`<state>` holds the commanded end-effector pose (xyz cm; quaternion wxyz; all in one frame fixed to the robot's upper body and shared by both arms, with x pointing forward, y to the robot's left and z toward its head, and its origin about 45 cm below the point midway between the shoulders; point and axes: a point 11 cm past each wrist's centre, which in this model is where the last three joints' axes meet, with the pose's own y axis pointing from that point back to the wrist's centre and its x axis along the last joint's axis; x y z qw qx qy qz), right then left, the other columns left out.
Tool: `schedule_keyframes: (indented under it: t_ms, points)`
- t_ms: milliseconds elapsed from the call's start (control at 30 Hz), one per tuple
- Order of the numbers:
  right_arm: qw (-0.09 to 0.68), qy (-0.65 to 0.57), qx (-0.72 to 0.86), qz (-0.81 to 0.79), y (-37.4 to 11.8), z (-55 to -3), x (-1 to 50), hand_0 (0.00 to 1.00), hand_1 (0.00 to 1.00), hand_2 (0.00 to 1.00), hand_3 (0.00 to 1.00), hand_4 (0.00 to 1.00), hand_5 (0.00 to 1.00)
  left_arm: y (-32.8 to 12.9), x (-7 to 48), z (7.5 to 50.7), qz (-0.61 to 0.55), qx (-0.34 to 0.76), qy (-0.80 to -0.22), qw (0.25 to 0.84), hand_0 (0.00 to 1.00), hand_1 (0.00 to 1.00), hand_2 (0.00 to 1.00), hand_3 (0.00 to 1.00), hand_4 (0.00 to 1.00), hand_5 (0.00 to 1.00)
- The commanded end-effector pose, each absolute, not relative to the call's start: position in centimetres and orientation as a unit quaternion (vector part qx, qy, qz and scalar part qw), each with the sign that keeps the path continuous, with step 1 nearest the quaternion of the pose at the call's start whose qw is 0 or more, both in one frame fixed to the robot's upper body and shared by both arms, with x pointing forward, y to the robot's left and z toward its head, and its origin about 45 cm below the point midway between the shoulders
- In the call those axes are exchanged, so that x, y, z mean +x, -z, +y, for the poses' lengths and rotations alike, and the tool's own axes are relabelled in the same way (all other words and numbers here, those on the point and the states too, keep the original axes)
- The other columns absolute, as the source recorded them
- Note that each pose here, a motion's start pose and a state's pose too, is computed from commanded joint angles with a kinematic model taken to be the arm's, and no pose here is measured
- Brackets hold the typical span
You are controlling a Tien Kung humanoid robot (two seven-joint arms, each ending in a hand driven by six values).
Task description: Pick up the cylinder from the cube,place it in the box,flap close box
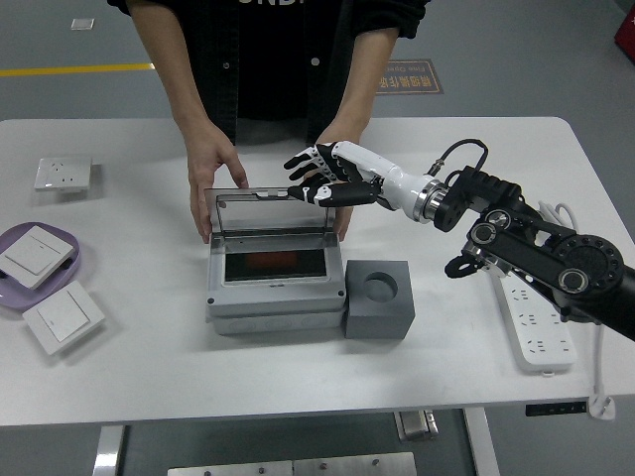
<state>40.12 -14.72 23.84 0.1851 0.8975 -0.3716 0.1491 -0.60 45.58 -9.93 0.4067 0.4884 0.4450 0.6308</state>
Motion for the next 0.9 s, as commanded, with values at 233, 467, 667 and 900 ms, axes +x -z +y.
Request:
schedule_keyframes:
  t_ms: [233,467,667,900]
  points:
    - [0.172,-0.148,0.909,-0.349,-23.8,-13.7,37.8,0.689,0.676,0.701,0.744,0.760,0.390,10.0,-0.7,45.4,0.447,0.489,-0.630,0.406,0.578,0.626,0.607,0.623,0.681,0.214]
    - [0.173,-0.157,0.919,-0.318,-23.7,-13.0,35.4,0.664,0.674,0.702,0.743,0.760,0.393,10.1,-0.8,45.2,0.449,0.488,-0.628,0.407,0.577,0.626,0.606,0.623,0.682,0.214]
    - [0.192,-0.146,0.922,-0.303,-22.2,-13.2,34.3,0.658,0.672,0.702,0.742,0.760,0.395,10.1,-0.9,45.1,0.450,0.488,-0.628,0.407,0.578,0.625,0.606,0.623,0.682,0.212]
    - [0.168,-0.148,0.914,-0.339,-23.6,-14.8,34.8,0.664,0.674,0.702,0.743,0.759,0.397,10.1,-1.1,45.1,0.451,0.488,-0.628,0.406,0.576,0.625,0.606,0.623,0.682,0.211]
